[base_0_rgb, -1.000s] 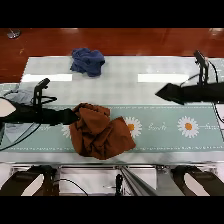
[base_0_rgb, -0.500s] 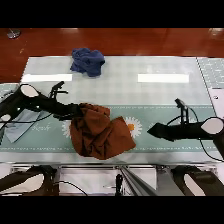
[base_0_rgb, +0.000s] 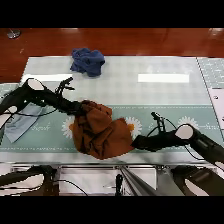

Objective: Fold the shirts.

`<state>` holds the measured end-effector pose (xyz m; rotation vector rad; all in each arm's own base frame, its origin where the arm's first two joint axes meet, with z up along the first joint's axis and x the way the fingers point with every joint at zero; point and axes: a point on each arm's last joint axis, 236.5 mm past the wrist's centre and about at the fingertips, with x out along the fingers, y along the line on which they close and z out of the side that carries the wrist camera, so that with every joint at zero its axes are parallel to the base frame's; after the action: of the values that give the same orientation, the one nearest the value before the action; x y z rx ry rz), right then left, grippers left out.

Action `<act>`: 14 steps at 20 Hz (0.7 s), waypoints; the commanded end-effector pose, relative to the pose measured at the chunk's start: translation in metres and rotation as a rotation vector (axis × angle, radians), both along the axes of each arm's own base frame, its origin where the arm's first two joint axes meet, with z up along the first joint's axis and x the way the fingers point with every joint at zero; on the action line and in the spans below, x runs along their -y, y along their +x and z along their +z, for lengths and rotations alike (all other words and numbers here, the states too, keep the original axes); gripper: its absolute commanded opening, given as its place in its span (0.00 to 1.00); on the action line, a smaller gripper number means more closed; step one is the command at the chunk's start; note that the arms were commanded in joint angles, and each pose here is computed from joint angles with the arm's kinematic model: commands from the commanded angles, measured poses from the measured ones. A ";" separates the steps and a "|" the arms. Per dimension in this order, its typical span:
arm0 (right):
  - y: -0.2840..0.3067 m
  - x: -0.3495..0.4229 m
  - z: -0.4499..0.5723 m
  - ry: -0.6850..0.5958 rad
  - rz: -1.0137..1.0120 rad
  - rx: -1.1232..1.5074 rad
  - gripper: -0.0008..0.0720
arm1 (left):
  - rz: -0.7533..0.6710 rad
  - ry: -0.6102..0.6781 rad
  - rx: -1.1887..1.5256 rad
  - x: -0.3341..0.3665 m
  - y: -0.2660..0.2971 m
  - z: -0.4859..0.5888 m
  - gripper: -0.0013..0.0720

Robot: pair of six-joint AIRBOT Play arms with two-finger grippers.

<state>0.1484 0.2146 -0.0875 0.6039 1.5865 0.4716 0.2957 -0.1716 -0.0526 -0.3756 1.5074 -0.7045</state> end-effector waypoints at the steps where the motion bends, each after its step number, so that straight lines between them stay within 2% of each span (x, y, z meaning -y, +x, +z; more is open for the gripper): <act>1: 0.014 -0.037 -0.010 0.084 -0.065 0.010 0.86 | -0.002 -0.059 -0.013 0.010 -0.001 0.011 0.05; 3: 0.020 -0.053 -0.012 0.106 -0.057 0.011 0.86 | 0.007 -0.084 -0.008 0.015 0.000 0.018 0.05; 4: 0.023 -0.058 -0.014 0.101 -0.045 0.008 0.81 | 0.011 -0.082 0.001 0.014 0.002 0.019 0.05; 5: 0.027 -0.065 -0.014 0.103 -0.020 0.015 0.56 | 0.012 -0.083 0.006 0.014 0.002 0.020 0.05; 6: 0.029 -0.073 -0.008 0.128 0.032 0.031 0.21 | 0.011 -0.083 0.011 0.014 0.002 0.022 0.05; 7: 0.033 -0.081 0.005 0.161 0.095 0.074 0.05 | 0.008 -0.087 0.019 0.014 0.001 0.027 0.05; 10: 0.087 -0.089 0.065 0.197 0.115 0.268 0.05 | 0.046 -0.111 0.156 0.009 0.018 0.069 0.05; 14: 0.201 -0.032 0.244 0.159 -0.020 0.721 0.05 | 0.273 -0.249 0.584 -0.017 0.077 0.222 0.05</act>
<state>0.2915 0.2879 0.0470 0.5722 1.1380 0.7618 0.3426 -0.1699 0.0730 -0.4467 1.1148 -0.7433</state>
